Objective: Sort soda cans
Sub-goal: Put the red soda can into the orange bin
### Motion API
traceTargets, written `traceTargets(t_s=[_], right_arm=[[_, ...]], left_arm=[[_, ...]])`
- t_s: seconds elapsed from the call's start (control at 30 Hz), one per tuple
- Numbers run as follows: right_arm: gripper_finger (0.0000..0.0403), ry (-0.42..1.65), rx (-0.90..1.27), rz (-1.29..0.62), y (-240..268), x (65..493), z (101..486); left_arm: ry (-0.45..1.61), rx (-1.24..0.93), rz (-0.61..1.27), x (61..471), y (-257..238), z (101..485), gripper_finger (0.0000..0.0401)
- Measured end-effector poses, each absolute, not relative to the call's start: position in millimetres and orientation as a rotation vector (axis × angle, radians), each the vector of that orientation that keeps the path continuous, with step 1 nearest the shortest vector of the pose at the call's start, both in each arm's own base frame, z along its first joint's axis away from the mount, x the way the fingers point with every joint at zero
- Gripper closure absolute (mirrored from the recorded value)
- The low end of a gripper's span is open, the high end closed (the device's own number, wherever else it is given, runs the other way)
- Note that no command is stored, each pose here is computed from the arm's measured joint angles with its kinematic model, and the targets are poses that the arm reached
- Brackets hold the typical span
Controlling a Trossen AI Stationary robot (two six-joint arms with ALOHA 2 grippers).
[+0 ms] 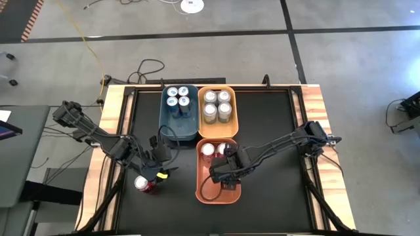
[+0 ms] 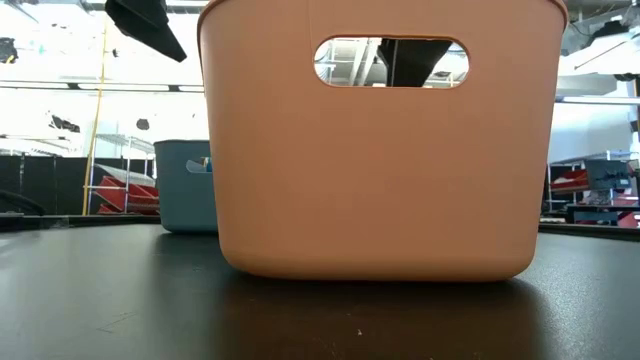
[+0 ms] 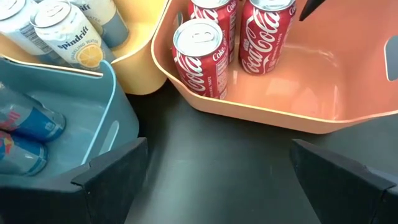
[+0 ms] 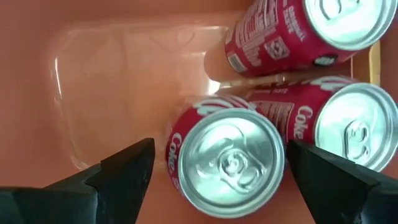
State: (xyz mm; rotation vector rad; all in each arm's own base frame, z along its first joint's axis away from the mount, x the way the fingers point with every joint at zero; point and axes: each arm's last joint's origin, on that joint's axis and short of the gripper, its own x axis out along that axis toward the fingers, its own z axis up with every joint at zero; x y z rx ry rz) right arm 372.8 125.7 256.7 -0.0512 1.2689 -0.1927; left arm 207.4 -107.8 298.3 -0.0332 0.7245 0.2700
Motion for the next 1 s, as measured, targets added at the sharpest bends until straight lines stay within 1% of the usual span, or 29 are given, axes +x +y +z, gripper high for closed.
traceTargets(t_s=[0.43, 0.63, 0.87, 1.0], right_arm=[[0.0004, 1.265, -0.046, -0.185, 129.4, 372.0, 256.7], [0.0003, 1.253, -0.036, -0.235, 128.3, 371.7, 256.8], [0.0003, 1.223, -0.055, -0.229, 134.9, 366.3, 264.1], [0.0003, 1.182, -0.066, -0.231, 138.0, 361.2, 273.9]], left_arm=[[0.731, -0.034, 0.274, 206.9, -107.5, 297.7, 0.0012], [0.846, 0.029, 0.216, 200.6, -105.7, 292.2, 0.0012], [0.921, -0.050, 0.166, 197.6, -107.1, 289.5, 0.0012], [0.921, -0.094, 0.184, 197.5, -107.2, 289.4, 0.0012]])
